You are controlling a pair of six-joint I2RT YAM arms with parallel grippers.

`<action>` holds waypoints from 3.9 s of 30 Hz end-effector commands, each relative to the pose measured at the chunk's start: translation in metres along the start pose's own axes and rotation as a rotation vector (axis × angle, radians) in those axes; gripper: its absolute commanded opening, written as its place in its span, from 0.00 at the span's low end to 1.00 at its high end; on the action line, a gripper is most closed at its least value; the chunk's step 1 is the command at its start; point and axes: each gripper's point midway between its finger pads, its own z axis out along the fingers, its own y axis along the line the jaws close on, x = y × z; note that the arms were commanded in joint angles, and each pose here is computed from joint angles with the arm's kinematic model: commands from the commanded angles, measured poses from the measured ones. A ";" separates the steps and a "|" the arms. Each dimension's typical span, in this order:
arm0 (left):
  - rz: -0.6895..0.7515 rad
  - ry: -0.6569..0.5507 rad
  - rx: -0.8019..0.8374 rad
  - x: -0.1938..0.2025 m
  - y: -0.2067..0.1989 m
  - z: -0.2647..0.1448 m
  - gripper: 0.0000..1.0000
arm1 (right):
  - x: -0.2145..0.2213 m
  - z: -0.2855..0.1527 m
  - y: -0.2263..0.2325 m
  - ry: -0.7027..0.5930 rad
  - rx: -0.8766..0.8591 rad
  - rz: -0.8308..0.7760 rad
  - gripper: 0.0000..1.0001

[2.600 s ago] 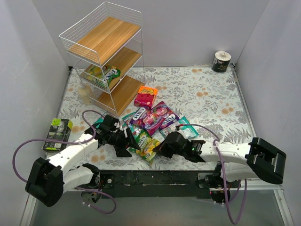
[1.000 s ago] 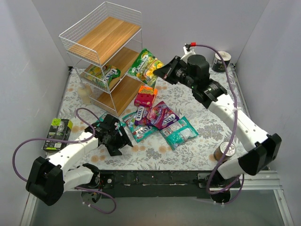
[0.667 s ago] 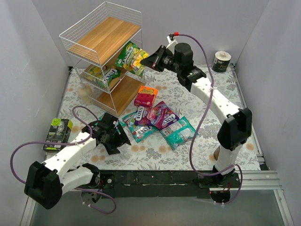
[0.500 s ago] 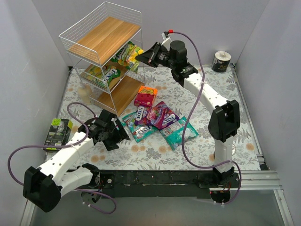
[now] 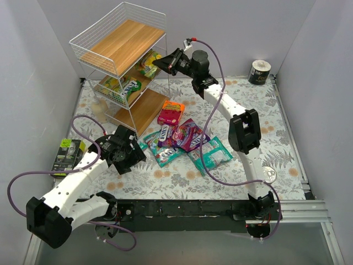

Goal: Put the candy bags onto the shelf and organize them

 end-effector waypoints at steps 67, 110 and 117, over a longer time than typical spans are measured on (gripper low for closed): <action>0.112 -0.051 -0.014 -0.018 -0.009 0.014 0.81 | -0.006 -0.070 0.029 -0.041 0.270 -0.277 0.61; 0.107 -0.067 -0.019 -0.017 -0.001 0.012 0.82 | 0.005 -0.003 -0.005 -0.055 0.146 -0.138 0.14; 0.108 -0.063 -0.014 -0.016 -0.002 0.012 0.82 | -0.002 0.009 0.000 -0.076 0.094 -0.185 0.13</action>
